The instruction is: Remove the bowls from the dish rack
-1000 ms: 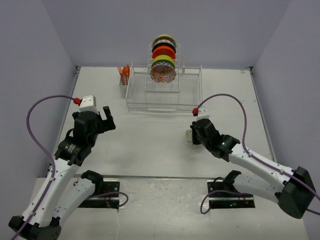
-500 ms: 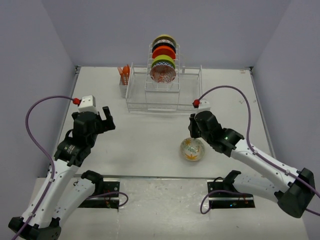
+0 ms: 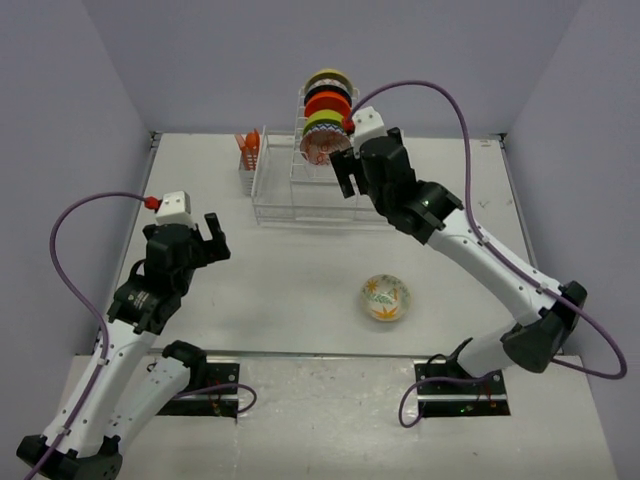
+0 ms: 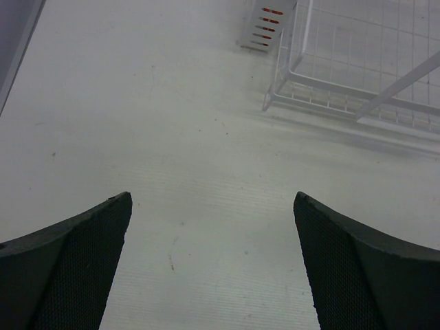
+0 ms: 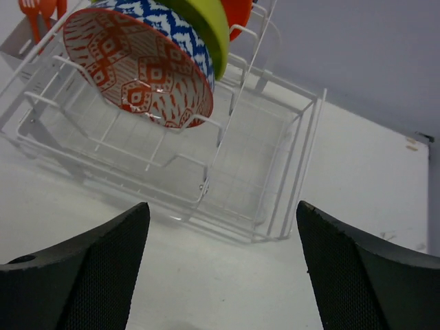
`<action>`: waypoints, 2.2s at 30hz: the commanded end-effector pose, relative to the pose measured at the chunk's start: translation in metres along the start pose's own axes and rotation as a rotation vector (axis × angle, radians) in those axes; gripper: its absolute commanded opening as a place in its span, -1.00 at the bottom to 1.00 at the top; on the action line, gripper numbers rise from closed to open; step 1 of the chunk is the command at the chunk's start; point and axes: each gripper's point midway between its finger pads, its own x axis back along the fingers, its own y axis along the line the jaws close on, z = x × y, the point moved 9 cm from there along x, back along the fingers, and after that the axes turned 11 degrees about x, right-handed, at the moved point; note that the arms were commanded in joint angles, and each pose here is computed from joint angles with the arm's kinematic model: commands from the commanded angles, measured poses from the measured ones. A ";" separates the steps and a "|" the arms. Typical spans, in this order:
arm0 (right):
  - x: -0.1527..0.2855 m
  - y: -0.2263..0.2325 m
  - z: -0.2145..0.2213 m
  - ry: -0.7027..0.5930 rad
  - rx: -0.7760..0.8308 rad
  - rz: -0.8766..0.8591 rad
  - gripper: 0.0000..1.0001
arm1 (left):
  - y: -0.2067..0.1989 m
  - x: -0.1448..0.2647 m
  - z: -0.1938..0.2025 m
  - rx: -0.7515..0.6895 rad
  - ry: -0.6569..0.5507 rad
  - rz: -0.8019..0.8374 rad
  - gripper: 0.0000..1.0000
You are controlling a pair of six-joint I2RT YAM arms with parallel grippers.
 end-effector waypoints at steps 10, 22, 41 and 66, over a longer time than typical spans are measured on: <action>-0.068 -0.003 -0.051 0.000 0.423 0.217 0.36 | -0.003 -0.002 -0.003 -0.005 -0.022 0.016 1.00; -0.095 0.016 -0.051 -0.010 0.484 0.235 -0.04 | -0.006 -0.005 -0.001 -0.017 0.001 0.035 1.00; -0.103 0.023 -0.049 -0.059 0.499 0.283 -0.90 | -0.007 -0.006 0.000 -0.020 0.003 0.042 1.00; -0.048 0.007 -0.078 -0.239 0.390 0.296 -1.00 | -0.008 -0.007 0.001 -0.024 0.010 0.048 1.00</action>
